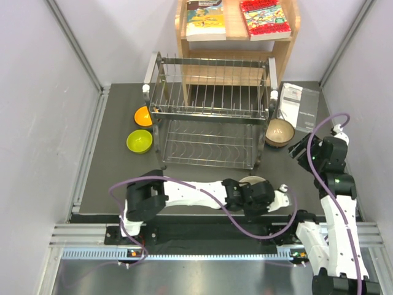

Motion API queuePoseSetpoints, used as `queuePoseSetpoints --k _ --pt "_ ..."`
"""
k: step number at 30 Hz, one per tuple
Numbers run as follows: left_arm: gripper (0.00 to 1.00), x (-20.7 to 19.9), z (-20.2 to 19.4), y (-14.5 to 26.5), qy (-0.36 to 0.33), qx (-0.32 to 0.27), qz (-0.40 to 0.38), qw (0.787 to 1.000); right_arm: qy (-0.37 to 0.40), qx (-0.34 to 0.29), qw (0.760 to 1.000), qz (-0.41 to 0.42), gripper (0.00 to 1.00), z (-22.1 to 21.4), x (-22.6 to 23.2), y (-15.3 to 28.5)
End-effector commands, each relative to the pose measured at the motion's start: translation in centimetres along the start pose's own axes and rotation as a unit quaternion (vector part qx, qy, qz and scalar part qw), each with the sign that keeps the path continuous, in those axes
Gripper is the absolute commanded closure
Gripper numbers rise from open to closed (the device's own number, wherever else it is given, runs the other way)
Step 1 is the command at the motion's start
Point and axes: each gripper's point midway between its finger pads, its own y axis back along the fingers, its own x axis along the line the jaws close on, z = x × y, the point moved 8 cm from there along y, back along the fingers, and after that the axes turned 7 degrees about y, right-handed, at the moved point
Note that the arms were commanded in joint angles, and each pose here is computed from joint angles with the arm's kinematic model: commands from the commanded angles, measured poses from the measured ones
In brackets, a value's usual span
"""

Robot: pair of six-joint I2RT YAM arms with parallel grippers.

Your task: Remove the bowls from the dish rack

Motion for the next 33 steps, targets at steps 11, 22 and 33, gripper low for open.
queuePoseSetpoints --k 11,22,33 --pt "1.00 -1.2 8.2 -3.6 -0.092 -0.068 0.004 0.993 0.007 -0.106 0.993 -0.054 0.33 3.6 -0.3 4.7" --pt "1.00 3.3 9.0 -7.4 -0.099 -0.065 0.027 0.993 0.012 -0.114 0.990 -0.082 0.32 2.3 -1.6 4.3" --pt "1.00 10.5 9.1 -12.0 -0.075 -0.085 0.062 0.992 0.014 -0.123 0.988 -0.097 0.30 2.1 -2.2 3.5"
